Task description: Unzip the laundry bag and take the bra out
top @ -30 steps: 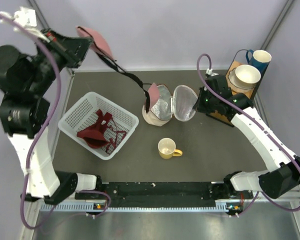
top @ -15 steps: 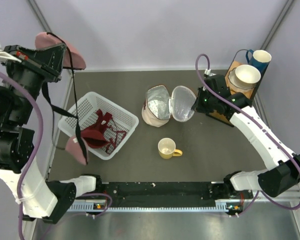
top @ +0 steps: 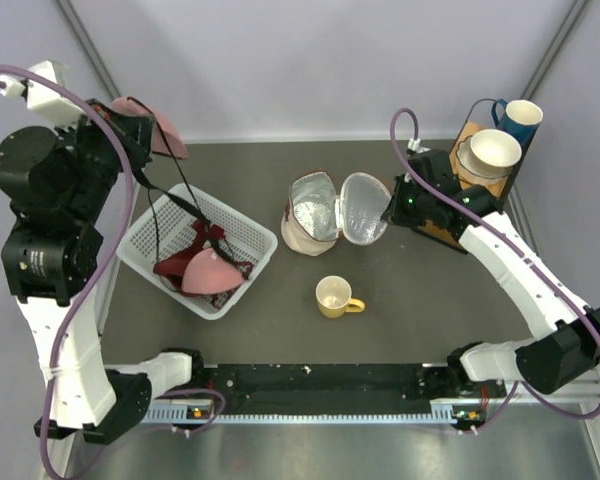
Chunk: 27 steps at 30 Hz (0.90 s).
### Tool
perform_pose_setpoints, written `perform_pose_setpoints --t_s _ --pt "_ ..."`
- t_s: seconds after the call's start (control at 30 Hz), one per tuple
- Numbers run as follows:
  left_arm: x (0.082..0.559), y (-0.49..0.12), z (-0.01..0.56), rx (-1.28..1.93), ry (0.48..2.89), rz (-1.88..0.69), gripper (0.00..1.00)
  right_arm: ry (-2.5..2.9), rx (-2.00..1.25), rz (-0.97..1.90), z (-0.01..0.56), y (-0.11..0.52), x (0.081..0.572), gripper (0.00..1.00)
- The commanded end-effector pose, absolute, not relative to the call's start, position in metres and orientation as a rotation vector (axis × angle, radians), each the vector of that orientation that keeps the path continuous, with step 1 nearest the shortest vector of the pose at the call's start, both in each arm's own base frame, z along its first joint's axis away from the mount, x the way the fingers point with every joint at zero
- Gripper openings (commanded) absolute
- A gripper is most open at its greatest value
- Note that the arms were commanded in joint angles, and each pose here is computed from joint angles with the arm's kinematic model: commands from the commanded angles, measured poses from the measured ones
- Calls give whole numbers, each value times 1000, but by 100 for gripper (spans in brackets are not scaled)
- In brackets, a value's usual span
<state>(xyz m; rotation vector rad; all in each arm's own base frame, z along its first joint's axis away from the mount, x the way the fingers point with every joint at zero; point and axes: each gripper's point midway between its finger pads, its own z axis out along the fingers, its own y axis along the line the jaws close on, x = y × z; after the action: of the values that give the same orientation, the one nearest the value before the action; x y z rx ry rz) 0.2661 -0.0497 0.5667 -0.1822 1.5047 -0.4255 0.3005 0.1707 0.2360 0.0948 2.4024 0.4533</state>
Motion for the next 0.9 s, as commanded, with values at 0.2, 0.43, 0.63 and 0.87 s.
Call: perform_pose_setpoints --t_s 0.2,0.43,0.63,0.87 --pt "286 -24 507 -282 1577 -273 0 2383 102 489 237 178 305 0" --pt "308 -8 449 -291 1723 -127 0 2390 99 489 233 178 305 0" --pt "334 -19 381 -303 1865 -188 0 2391 90 491 232 178 304 0" --pt "341 -28 311 -344 2011 -233 0 2372 109 485 237 175 303 0"
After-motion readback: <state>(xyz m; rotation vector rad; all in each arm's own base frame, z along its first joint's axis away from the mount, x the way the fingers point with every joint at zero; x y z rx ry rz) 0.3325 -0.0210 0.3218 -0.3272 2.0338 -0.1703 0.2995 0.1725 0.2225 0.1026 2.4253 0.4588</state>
